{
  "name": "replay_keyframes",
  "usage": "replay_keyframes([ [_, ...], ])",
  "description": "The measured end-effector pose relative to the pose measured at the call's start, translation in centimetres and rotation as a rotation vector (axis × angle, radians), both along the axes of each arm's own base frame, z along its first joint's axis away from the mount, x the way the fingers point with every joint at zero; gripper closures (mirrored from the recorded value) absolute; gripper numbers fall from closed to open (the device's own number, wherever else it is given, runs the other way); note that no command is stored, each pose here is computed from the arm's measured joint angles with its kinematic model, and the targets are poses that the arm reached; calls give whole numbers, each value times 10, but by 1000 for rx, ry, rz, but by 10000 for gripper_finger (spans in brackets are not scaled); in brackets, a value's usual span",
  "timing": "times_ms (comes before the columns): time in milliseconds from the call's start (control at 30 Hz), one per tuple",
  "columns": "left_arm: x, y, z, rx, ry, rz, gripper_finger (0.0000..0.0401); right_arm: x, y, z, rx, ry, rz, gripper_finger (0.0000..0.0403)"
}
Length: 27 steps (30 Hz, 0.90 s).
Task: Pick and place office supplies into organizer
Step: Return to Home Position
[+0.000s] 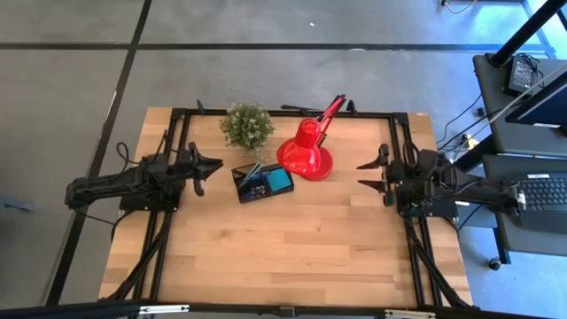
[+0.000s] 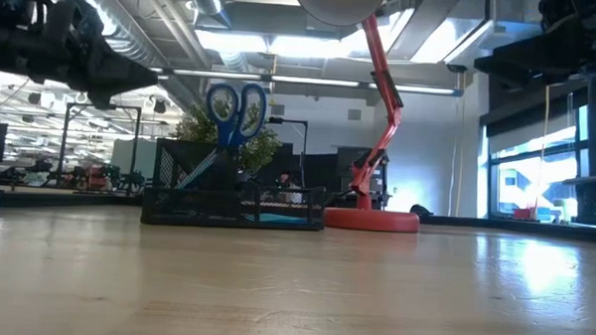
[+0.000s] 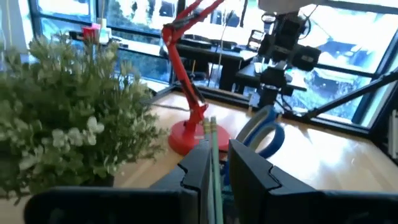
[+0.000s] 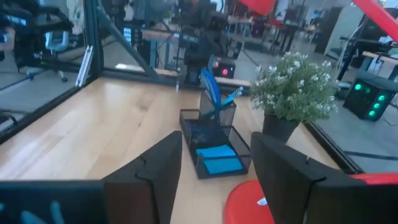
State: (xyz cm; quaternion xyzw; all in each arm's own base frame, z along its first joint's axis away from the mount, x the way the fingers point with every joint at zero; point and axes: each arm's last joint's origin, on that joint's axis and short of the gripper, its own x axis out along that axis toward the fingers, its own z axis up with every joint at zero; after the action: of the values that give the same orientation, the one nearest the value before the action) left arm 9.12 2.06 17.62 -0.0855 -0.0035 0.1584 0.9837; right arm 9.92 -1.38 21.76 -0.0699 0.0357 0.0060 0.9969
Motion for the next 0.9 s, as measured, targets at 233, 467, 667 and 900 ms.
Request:
replay_keyframes([
  [233,4,0,-7,35,-47,-17,350,-3,1,-16,18,-96,-1,208],
  [467,4,1,-7,121,-22,-1,350,-1,0,-45,29,-95,-2,208],
  [667,4,1,-7,142,-15,-1,350,-1,-1,-48,2,-109,-17,208],
  [900,4,1,-7,138,-17,-1,350,-4,-8,-45,-5,-145,-200,208],
])
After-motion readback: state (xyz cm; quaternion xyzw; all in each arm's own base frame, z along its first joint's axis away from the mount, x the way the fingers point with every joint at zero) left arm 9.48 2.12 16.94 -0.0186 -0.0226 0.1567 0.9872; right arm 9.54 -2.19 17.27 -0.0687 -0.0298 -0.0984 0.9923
